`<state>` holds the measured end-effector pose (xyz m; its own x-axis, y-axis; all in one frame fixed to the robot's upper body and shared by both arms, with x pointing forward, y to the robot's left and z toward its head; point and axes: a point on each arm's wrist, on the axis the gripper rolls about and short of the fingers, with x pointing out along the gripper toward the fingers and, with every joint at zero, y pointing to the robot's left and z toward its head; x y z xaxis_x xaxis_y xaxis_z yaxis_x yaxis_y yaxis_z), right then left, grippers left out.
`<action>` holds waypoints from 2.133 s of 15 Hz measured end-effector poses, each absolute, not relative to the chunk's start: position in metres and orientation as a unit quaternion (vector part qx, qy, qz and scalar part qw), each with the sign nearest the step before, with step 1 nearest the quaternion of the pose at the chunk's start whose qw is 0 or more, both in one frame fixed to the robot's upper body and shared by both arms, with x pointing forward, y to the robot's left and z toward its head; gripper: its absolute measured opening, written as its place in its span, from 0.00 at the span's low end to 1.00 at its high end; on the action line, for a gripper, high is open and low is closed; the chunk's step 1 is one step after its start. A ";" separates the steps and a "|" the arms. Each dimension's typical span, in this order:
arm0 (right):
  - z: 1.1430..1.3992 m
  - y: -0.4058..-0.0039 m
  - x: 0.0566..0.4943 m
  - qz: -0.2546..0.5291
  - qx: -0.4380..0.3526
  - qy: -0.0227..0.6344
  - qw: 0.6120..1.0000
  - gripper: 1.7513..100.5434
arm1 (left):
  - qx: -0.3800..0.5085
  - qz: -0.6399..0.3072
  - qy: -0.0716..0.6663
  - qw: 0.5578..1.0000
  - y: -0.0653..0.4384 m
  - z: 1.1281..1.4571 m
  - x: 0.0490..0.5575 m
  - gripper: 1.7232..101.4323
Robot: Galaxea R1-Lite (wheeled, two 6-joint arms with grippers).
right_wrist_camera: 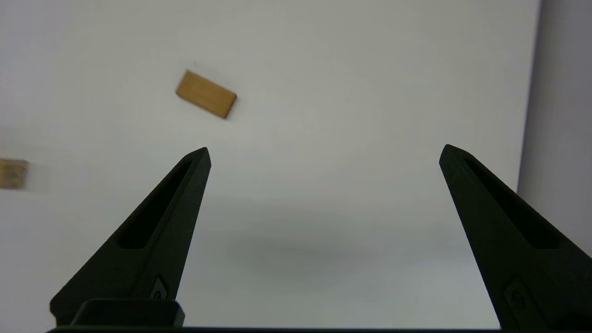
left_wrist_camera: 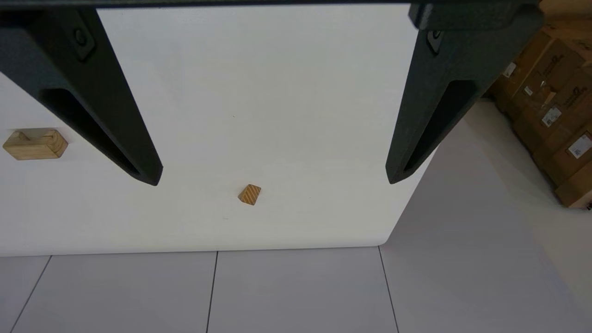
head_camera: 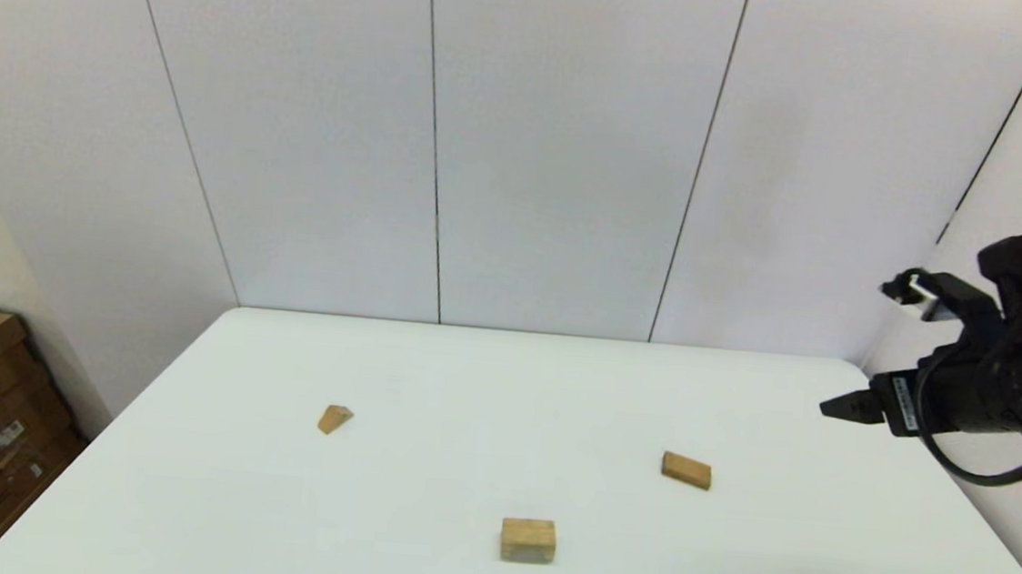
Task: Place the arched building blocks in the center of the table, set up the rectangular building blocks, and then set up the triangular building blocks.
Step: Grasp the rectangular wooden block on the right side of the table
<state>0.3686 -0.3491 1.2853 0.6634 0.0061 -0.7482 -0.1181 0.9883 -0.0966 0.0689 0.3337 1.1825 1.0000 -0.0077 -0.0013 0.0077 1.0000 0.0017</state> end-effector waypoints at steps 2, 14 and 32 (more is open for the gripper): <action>1.268 -0.349 0.387 0.059 -0.098 0.445 0.888 0.97 | 0.001 -0.004 0.001 1.000 0.334 1.183 0.069 0.96; 1.202 -0.341 0.426 0.256 -0.167 0.538 0.785 0.97 | 0.001 -0.004 0.001 1.000 0.334 1.182 0.069 0.96; 1.149 -0.278 0.483 0.422 -0.318 0.509 0.679 0.97 | 0.001 -0.004 0.001 1.000 0.334 1.183 0.069 0.96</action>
<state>0.4830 -0.2781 1.1488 0.1252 0.2494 -0.9603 -0.8968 0.4424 -0.0020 0.0689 0.3337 1.1825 1.0000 -0.0081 -0.0013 0.0081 1.0000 0.0017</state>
